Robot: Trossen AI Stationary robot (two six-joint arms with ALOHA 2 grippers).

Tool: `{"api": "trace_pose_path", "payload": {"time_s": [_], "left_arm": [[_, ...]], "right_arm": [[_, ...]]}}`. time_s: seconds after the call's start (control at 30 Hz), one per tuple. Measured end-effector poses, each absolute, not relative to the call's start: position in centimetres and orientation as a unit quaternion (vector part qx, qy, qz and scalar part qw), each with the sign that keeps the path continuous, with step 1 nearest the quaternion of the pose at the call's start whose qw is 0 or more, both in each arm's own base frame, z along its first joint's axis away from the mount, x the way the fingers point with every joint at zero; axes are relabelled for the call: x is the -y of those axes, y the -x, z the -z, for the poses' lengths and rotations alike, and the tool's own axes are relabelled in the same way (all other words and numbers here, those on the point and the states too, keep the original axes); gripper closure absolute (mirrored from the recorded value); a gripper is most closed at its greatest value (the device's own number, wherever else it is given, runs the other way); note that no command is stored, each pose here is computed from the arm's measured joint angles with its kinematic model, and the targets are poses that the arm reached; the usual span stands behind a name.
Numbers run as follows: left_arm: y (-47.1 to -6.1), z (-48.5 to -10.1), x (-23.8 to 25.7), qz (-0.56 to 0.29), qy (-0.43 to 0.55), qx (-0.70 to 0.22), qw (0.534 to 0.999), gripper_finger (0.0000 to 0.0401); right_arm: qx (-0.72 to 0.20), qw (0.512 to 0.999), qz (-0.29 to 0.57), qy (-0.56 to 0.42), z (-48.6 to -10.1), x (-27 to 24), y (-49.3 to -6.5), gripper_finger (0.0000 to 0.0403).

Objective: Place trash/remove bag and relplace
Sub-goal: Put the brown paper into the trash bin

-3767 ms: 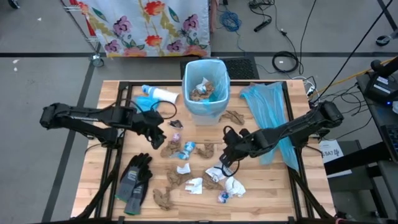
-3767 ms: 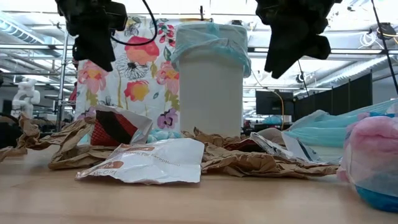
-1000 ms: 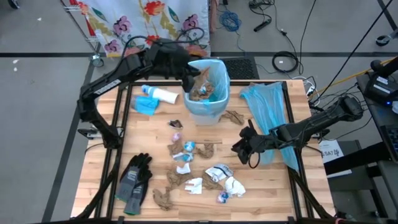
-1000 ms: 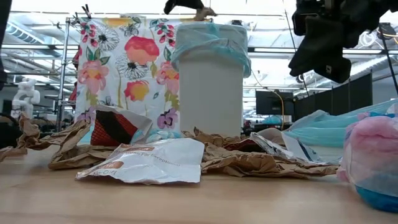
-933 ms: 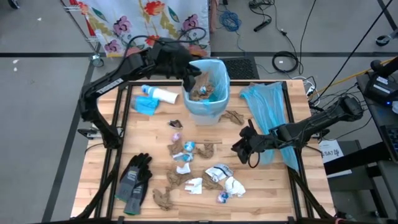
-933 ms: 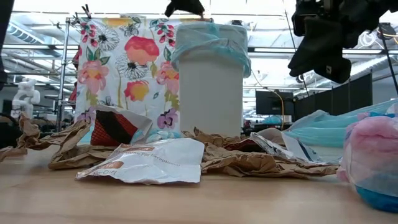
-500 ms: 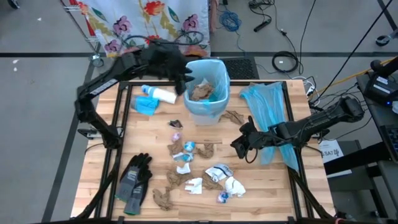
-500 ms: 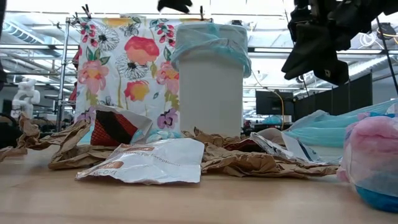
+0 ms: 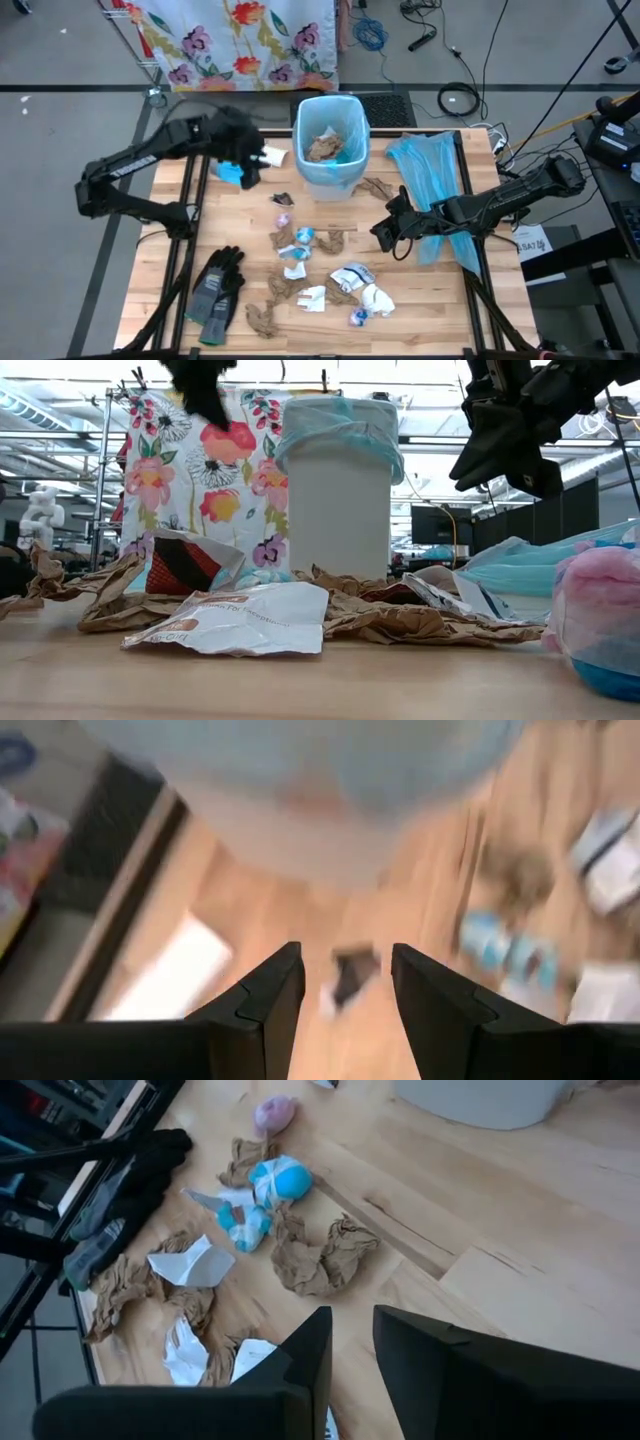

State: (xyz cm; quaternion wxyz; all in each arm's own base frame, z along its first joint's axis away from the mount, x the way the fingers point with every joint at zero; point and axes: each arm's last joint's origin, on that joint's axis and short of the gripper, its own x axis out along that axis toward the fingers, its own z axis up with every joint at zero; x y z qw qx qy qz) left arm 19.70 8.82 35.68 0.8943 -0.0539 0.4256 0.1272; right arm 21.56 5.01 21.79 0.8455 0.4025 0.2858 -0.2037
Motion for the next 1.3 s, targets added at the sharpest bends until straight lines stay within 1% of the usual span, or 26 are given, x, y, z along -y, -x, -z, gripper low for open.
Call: {"api": "trace_pose_path", "payload": {"time_s": [0.07, 0.17, 0.3, 0.43, 0.6, 0.67, 0.77, 0.9, 1.03, 1.3], "left_arm": [[-19.9, -33.2, -8.9, -0.117, 0.052, -0.454, 0.882, 0.0244], [-20.3, -29.9, -9.0, -0.095, 0.032, -0.467, 0.878, 0.0244], [-20.5, -26.5, -9.1, -0.059, -0.038, -0.473, 0.878, 0.0244], [-20.7, -24.2, -9.2, -0.035, -0.096, -0.462, 0.881, 0.0244], [-21.0, -22.9, -9.3, -0.025, -0.116, -0.463, 0.878, 0.0244], [-21.1, -22.5, -9.4, -0.027, -0.102, -0.472, 0.875, 0.0244], [-21.2, -21.7, -9.4, -0.032, -0.054, -0.491, 0.869, 0.0244], [-20.7, -20.1, -9.0, -0.032, 0.005, -0.486, 0.873, 0.0244], [-20.0, -18.3, -8.7, -0.049, 0.037, -0.484, 0.873, 0.0244], [-20.3, -18.4, -8.8, -0.087, 0.094, -0.456, 0.881, 0.0244]], "right_arm": [[-0.285, 0.844, 0.205, -0.406, -21.8, -5.0, -21.6, 0.0335], [-0.281, 0.842, 0.205, -0.413, -21.8, -5.0, -21.6, 0.0335], [-0.278, 0.841, 0.204, -0.417, -21.9, -5.0, -21.6, 0.0335], [-0.277, 0.841, 0.204, -0.418, -21.9, -5.0, -21.7, 0.0335], [-0.274, 0.833, 0.21, -0.434, -21.9, -5.0, -21.6, 0.0335], [-0.273, 0.83, 0.212, -0.438, -21.9, -5.0, -21.6, 0.0335], [-0.273, 0.83, 0.211, -0.438, -21.9, -5.1, -21.6, 0.0335], [-0.273, 0.829, 0.212, -0.439, -21.9, -5.1, -21.6, 0.0335], [-0.274, 0.829, 0.213, -0.439, -21.9, -5.0, -21.6, 0.0335], [-0.268, 0.831, 0.22, -0.436, -21.9, -5.0, -21.6, 0.0335]]}}
